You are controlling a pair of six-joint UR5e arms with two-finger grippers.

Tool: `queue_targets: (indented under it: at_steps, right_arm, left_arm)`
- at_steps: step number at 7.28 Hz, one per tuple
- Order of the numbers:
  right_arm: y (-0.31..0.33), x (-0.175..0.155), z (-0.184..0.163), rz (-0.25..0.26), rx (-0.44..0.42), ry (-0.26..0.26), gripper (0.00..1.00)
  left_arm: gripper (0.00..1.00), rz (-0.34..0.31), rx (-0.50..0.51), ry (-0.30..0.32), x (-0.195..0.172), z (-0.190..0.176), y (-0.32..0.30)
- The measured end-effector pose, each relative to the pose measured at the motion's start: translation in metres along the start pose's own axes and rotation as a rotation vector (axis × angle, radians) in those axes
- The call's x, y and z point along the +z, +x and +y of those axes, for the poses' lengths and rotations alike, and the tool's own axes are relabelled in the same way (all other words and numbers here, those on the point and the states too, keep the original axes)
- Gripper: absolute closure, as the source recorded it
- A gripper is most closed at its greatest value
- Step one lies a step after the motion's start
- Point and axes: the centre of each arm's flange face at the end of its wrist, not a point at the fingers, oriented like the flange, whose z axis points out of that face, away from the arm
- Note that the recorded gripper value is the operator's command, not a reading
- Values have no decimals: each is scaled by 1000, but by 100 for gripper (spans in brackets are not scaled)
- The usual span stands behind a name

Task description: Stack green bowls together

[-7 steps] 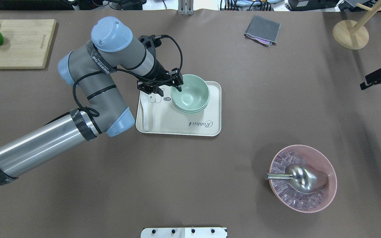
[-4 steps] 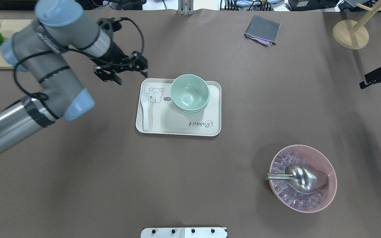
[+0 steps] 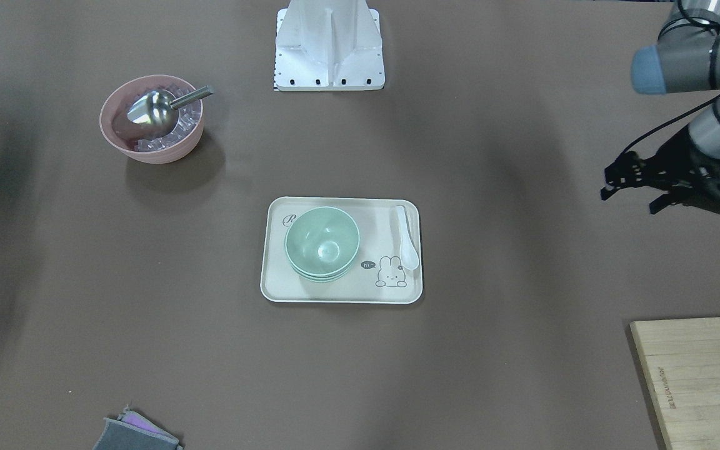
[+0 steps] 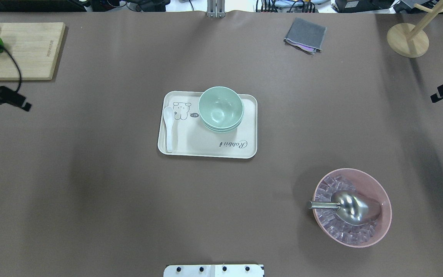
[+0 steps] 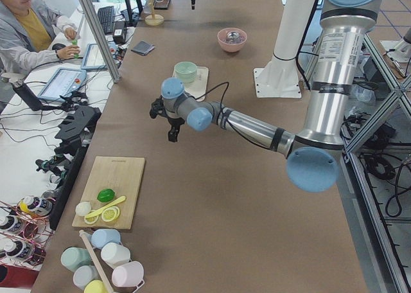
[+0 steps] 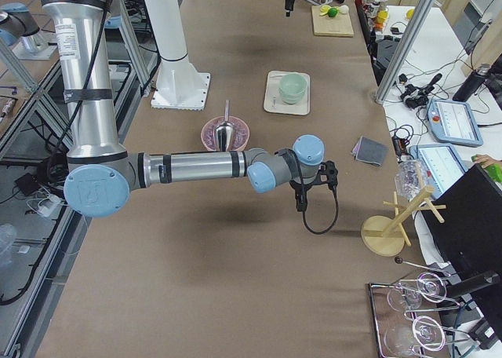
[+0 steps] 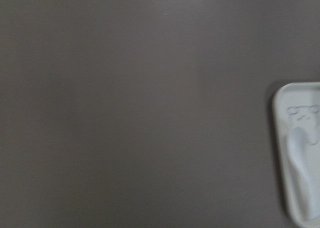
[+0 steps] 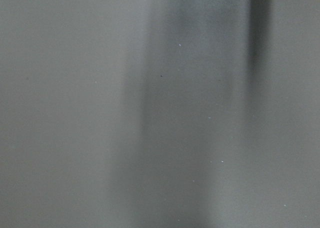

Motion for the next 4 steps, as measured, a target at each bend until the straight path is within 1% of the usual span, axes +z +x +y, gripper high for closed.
queue_targets:
  at_steps: [1, 2, 3, 4]
  right_arm:
    - [16, -1, 7, 3, -5, 0, 0]
    - [35, -8, 18, 5, -14, 8, 0]
    - [58, -15, 30, 13, -43, 15, 0]
    - [79, -18, 39, 23, -70, 16, 0]
  left_arm:
    - [1, -45, 60, -9, -11, 38, -53]
    - [1, -78, 64, -4, -27, 66, -97]
    - [1, -101, 26, 1, -41, 92, -131]
    - [1, -108, -9, -5, -46, 114, -149]
